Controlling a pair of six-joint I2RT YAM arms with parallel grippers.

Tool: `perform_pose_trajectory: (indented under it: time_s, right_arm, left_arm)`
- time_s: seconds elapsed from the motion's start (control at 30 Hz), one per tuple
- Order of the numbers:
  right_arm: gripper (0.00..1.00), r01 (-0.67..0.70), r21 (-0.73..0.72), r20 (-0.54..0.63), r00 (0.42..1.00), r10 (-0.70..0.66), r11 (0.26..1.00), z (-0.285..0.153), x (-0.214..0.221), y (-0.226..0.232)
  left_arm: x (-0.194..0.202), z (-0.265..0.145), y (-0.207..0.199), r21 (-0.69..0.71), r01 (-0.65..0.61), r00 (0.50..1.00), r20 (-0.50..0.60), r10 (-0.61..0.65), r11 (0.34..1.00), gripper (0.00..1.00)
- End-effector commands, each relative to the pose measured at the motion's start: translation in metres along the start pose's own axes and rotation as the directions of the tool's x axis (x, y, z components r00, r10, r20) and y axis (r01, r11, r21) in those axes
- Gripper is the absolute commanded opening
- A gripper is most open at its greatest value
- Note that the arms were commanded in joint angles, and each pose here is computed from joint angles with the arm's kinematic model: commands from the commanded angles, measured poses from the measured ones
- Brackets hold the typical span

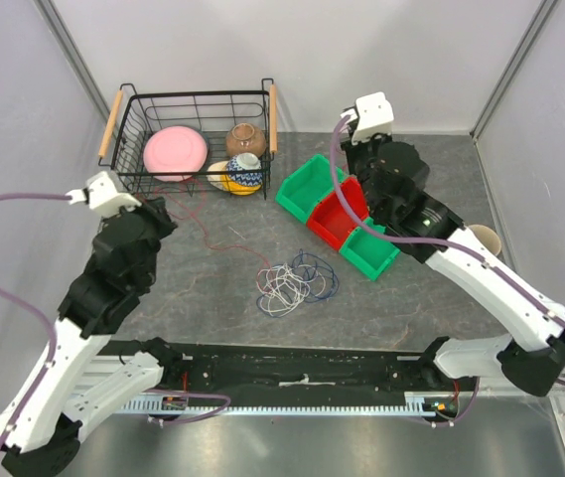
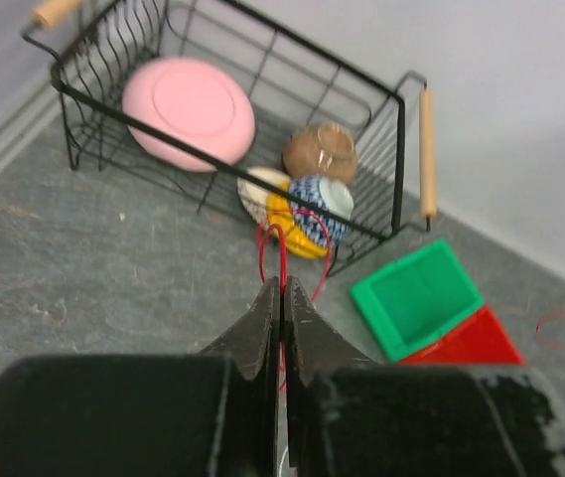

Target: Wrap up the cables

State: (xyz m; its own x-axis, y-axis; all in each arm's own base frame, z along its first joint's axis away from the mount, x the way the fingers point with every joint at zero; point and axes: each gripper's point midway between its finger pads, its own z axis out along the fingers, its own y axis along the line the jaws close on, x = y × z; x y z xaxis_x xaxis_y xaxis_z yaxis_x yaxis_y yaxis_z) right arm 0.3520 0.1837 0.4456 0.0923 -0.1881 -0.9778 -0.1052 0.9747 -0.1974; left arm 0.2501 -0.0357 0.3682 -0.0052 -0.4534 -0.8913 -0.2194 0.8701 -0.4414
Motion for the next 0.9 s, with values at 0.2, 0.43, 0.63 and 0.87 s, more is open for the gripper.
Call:
perform_pose_trajectory:
  time_s: [0.2,0.43,0.63,0.87]
  right_arm:
    - [0.0,-0.142,-0.16,-0.076,0.988,0.131,0.977,0.029,0.058,0.046]
    - [0.0,-0.158,-0.163,-0.116,0.983,0.14,0.974,0.021,0.08,0.046]
    - [0.0,-0.161,-0.162,-0.15,0.979,0.137,0.974,0.03,0.106,0.045]
    - [0.0,-0.148,-0.116,-0.201,0.972,0.122,0.982,0.031,0.139,0.032]
  left_arm:
    - [0.028,0.005,-0.02,0.088,0.04,0.996,-0.08,-0.033,0.995,0.02]
    - [0.034,0.007,-0.018,0.08,0.036,0.995,-0.092,-0.029,0.996,0.02]
    - [0.041,0.008,-0.017,0.078,0.03,0.994,-0.106,-0.022,0.997,0.02]
    - [0.04,0.006,-0.015,0.075,0.033,0.994,-0.104,-0.025,0.997,0.02]
